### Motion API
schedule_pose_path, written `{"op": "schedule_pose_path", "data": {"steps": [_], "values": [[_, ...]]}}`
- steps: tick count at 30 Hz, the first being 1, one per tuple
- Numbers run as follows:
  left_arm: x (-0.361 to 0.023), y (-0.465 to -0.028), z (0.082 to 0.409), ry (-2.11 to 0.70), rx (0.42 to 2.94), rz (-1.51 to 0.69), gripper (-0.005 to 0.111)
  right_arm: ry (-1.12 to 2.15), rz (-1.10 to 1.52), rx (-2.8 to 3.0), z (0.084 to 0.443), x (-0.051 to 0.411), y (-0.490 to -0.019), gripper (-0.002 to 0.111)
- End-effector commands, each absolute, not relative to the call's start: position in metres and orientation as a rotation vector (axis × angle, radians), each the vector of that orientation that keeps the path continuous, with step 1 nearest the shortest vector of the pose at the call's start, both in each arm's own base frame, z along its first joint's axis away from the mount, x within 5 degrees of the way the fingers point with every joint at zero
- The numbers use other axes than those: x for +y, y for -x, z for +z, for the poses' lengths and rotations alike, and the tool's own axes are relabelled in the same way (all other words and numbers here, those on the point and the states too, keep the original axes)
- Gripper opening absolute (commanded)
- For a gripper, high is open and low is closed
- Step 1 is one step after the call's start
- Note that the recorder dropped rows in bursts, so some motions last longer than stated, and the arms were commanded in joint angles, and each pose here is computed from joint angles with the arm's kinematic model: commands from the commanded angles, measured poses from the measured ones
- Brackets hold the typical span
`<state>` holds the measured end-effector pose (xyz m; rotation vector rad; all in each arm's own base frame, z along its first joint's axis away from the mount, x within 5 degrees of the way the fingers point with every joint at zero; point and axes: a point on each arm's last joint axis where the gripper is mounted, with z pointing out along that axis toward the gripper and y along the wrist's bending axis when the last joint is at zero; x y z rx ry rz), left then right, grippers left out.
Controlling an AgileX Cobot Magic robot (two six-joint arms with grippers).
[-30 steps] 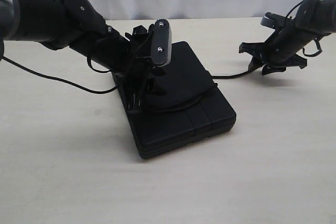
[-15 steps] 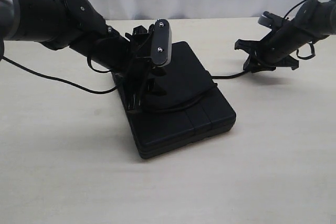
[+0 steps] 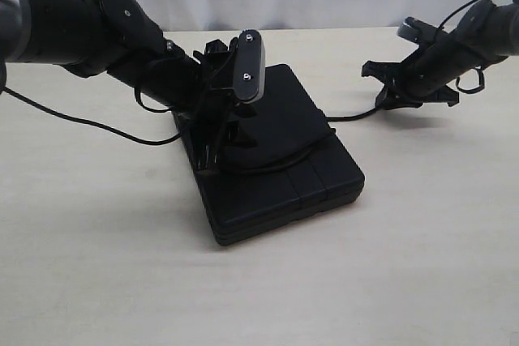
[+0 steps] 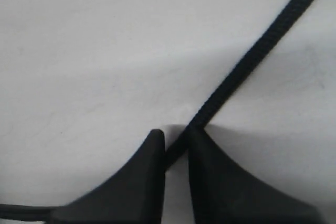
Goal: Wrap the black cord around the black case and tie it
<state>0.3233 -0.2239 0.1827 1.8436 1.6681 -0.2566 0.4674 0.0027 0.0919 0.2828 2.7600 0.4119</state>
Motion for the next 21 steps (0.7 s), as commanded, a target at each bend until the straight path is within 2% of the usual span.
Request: {"op": "schedule_pose_path", "data": {"steps": [1,11,21], "values": [[-0.225,-0.324,0.184,-1.832,1.669,-0.258,0.044,-0.116,0.416,2.897,0.056,0.009,-0.454,0.004],[-0.226,-0.324,0.185,-1.828,1.673,-0.268,0.044,0.257,0.350,2.879,0.060,0.052,-0.452,0.004],[-0.225,-0.319,0.200,-1.825,1.640,-0.277,0.044,0.169,0.228,2.750,0.095,0.051,-0.448,0.004]]}}
